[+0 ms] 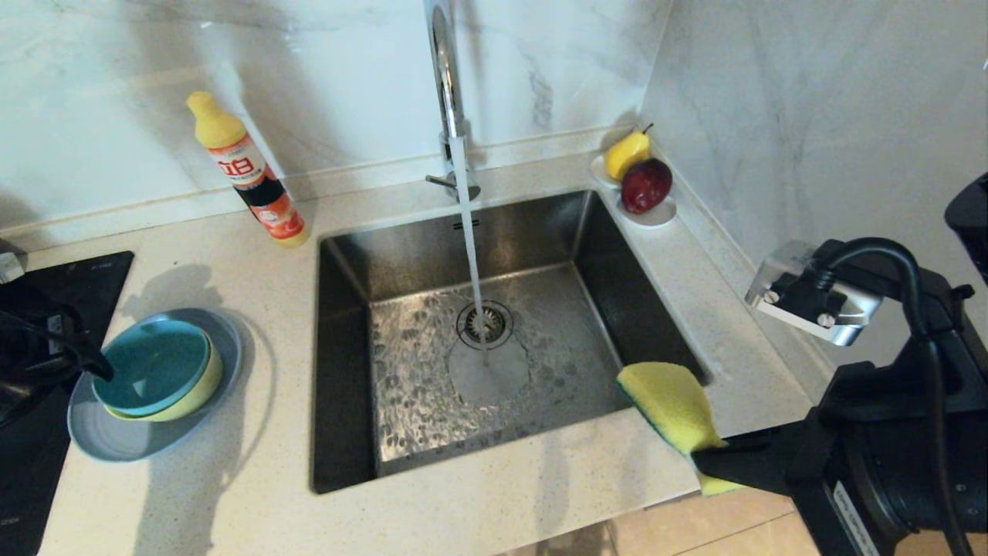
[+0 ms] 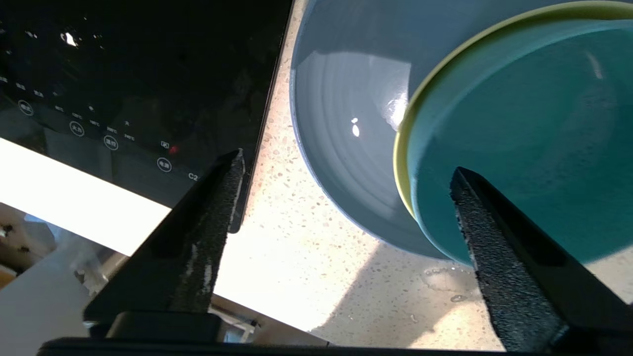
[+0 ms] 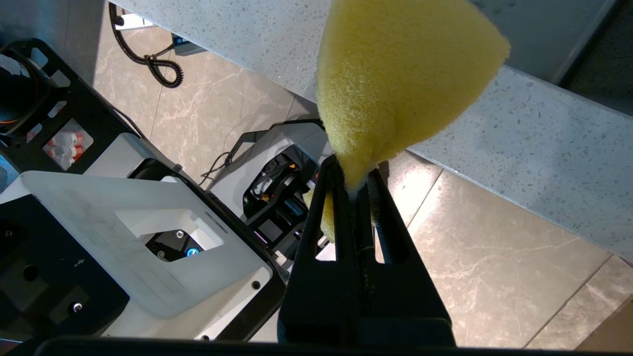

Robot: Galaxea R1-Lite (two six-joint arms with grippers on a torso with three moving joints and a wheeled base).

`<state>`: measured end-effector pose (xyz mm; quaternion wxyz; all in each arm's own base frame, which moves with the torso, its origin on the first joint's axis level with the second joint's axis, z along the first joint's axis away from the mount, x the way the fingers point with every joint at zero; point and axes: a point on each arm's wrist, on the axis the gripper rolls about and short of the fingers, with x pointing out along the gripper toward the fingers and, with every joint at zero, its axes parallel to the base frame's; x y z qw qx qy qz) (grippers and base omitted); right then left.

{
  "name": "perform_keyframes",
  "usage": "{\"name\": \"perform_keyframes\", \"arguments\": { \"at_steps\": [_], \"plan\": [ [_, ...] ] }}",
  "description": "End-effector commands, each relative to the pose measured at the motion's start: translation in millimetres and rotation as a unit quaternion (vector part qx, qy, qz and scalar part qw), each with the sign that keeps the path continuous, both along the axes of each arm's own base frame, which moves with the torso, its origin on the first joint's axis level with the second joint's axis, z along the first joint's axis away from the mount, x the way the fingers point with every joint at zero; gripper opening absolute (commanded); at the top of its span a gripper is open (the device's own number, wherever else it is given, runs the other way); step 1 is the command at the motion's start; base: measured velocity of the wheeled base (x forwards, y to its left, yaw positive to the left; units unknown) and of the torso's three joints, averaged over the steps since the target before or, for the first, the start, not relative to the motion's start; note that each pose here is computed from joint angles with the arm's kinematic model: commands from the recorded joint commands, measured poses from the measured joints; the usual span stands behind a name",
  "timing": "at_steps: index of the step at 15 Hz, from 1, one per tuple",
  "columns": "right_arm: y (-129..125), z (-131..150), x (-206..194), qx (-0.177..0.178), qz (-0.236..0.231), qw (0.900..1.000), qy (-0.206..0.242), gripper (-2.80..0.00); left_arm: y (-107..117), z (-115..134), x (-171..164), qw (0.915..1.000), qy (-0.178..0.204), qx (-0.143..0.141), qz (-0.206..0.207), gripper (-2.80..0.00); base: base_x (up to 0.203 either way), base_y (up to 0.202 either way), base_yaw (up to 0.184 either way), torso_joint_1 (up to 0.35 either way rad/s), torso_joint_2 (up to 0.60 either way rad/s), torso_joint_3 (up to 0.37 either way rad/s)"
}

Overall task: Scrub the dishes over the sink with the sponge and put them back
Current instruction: Pick up a bowl and the sponge

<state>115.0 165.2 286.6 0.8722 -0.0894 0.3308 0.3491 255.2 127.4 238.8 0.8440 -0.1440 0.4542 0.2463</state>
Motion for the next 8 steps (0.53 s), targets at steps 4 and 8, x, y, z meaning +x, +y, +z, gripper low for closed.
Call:
{"name": "perform_keyframes", "arguments": {
  "at_steps": [4,8],
  "plan": [
    [1.3,-0.7,0.8,-0.003,-0.001,1.0,0.002,-2.8,4.3,-12.9,6.2,0.9997,0.021,-0.012,0.004,0.0,0.0,0.0,0.0,0.0,0.0,0.0],
    [2.1,-1.5,1.4,-0.003,-0.001,1.0,0.002,-2.8,6.3,-10.9,9.1,1.0,0.005,-0.003,0.004,0.0,0.0,0.0,0.0,0.0,0.0,0.0]
  ]
}}
